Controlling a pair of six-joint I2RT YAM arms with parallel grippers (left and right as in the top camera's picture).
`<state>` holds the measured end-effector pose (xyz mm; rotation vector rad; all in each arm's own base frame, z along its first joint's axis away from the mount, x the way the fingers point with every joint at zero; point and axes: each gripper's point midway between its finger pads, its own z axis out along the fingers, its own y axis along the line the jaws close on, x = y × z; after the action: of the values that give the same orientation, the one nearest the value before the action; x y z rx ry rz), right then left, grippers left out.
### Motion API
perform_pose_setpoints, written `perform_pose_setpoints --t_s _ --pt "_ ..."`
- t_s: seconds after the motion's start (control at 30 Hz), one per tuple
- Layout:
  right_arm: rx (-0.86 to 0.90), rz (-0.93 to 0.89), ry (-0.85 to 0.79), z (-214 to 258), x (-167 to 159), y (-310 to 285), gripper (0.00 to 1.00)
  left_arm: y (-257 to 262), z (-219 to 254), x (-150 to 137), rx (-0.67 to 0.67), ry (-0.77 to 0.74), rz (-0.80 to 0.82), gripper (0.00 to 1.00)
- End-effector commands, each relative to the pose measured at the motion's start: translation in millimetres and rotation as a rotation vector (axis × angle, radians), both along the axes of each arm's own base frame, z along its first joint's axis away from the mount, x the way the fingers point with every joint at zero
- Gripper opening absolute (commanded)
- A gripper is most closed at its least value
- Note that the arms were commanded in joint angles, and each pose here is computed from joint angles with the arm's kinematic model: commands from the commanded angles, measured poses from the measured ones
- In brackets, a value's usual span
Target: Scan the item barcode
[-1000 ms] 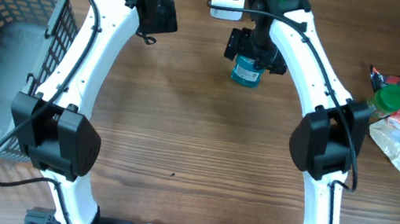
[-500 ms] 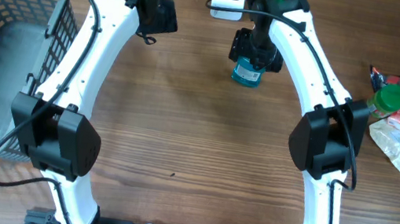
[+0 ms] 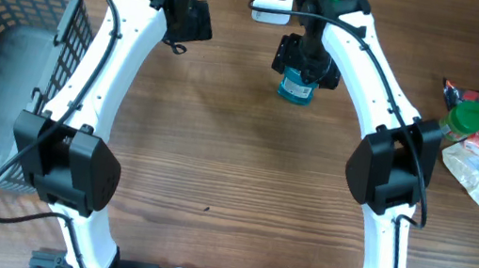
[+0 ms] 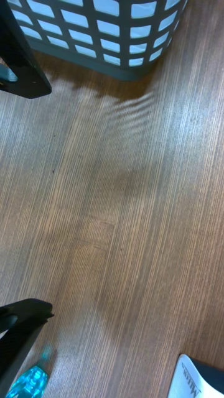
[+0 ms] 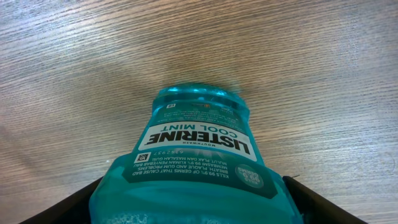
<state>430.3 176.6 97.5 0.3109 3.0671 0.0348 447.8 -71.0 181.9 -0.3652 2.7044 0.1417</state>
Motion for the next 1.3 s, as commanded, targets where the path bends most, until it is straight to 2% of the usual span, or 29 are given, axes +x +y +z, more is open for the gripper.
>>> perform_pose_setpoints --t_s 0.0,0.3,0.47,0.6,1.1,1.27 --pt "-0.024 -0.037 0.039 -18.2 -1.3 -1.6 0.84 6.4 1.6 -3.2 0.023 0.005 0.007 1.00" --pt "0.020 -0.061 0.043 -18.1 -0.8 6.3 0.84 6.7 0.8 -5.3 0.025 0.015 0.006 1.00" --pt "0.017 -0.088 0.052 -18.1 -2.9 5.4 0.96 7.3 0.3 -6.9 0.027 0.022 0.007 1.00" --pt "0.018 -0.095 0.052 -18.1 -2.8 5.5 0.96 7.3 0.3 -6.9 0.027 0.022 0.007 1.00" --pt "0.013 -0.050 0.037 -18.8 0.6 5.3 0.85 7.3 0.3 -6.8 0.027 0.021 0.006 1.00" --pt "0.007 -0.051 0.052 -19.3 -2.9 3.9 0.77 7.3 0.3 -6.9 0.027 0.022 0.006 1.00"
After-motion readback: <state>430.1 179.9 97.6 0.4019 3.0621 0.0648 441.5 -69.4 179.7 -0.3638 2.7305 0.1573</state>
